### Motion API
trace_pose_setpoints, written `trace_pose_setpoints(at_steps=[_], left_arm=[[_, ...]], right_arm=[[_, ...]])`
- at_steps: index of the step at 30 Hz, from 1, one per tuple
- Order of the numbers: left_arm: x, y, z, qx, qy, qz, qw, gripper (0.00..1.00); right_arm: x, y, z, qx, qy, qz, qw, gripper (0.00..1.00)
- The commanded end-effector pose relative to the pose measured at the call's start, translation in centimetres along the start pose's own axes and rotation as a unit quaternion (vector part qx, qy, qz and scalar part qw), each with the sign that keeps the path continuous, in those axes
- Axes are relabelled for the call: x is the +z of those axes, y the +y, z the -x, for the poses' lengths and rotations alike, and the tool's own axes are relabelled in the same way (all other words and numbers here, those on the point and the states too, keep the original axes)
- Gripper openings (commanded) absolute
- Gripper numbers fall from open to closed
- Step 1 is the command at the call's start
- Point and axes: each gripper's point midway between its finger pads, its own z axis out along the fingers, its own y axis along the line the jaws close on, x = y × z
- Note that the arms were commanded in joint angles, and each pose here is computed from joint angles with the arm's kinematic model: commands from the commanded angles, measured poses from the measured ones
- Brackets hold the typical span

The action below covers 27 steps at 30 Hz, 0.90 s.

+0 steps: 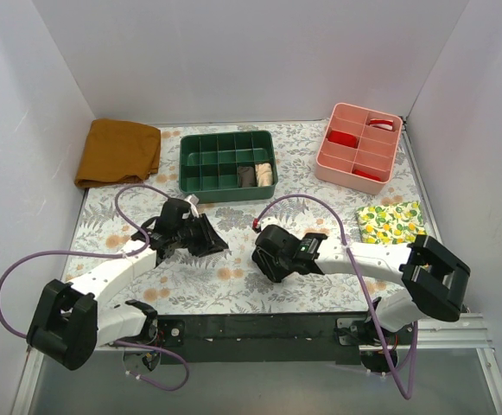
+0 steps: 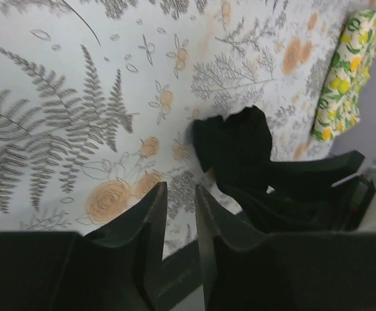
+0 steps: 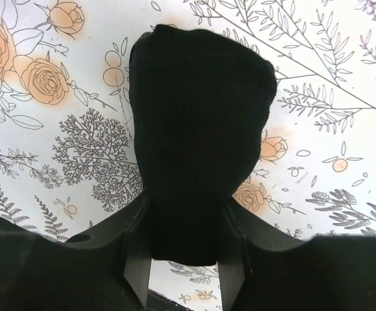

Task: Roll the underwear
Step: Roll the underwear to the center of the board.

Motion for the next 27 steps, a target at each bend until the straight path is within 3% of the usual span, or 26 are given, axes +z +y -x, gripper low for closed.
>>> trace_pose_setpoints(at_steps=[1,9,27], left_arm=[[0.5,-1.5,-3.6,-0.011,0.083,-0.064,0.994,0.21],[2.3,-1.7,-6.9,0.003,0.127,-0.052,0.991,0.18],[6.9,-1.4,-8.0,0.002,0.131,-0.012,0.991,0.14]], right_arm=[[0.7,0.9,0.7,0.015,-0.005,0.012,1.0,0.01],[0.9,1.0,0.6,0.041,-0.008,0.013,0.999,0.01],[0.4,3.3,0.6,0.072,-0.018,0.094,0.993,0.01]])
